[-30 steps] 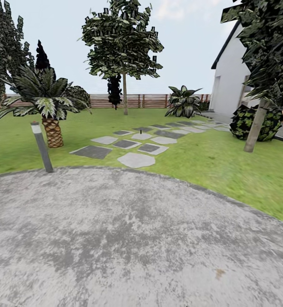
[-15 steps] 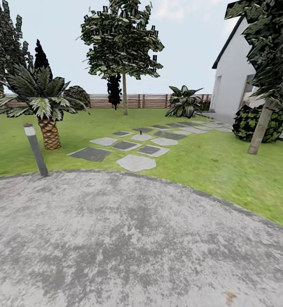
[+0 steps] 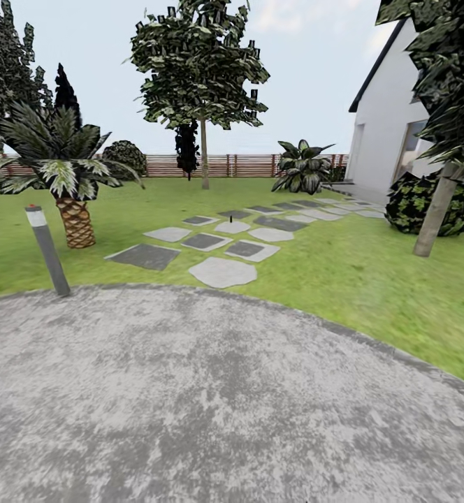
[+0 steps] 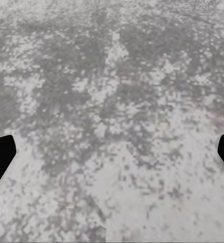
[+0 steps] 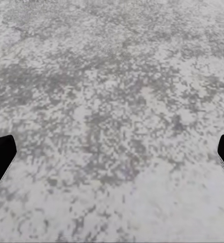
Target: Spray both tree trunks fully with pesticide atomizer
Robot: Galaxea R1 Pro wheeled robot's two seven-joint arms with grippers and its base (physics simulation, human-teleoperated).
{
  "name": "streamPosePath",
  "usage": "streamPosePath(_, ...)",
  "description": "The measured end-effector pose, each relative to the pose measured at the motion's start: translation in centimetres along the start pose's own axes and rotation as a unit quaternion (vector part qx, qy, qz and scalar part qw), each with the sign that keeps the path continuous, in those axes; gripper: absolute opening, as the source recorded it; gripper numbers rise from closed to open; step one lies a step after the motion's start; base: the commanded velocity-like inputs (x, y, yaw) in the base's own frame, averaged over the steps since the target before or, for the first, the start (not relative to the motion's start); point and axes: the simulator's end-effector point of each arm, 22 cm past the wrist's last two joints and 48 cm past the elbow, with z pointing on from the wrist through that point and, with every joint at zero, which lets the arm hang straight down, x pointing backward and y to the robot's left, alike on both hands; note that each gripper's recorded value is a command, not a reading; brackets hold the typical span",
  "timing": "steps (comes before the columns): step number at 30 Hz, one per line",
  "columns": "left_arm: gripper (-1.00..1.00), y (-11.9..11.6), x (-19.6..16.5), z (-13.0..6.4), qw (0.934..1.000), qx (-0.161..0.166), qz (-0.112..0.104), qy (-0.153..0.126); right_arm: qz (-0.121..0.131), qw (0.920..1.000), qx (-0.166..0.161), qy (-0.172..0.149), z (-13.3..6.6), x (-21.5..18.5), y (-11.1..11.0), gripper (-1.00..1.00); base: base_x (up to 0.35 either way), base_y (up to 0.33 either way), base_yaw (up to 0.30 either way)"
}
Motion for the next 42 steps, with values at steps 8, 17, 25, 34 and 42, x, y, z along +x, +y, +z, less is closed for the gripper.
streamPosePath(8,1.0,0.01,0.0,0.0,1.0,0.0,0.0,0.0,0.0,1.0,0.0,0.0,0.0,0.0,0.0,1.0,0.339,0.0,0.0)
streamPosePath(17,1.0,-0.05,0.03,0.0,1.0,0.0,0.0,0.0,0.0,1.0,0.0,0.0,0.0,0.0,0.0,1.0,0.338,0.0,0.0)
streamPosePath(25,1.0,-0.09,0.07,-0.01,1.0,0.001,0.0,0.001,0.0,1.0,0.0,0.0,0.0,0.0,0.0,1.0,0.338,0.0,0.0)
streamPosePath(34,1.0,-0.08,0.06,-0.01,1.0,0.0,0.0,0.001,0.0,1.0,0.0,0.0,0.0,0.0,0.0,1.0,0.339,0.0,0.0)
streamPosePath(42,1.0,-0.1,0.07,-0.01,1.0,0.001,0.0,0.001,0.0,1.0,0.0,0.0,0.0,0.0,0.0,1.0,0.339,0.0,0.0)
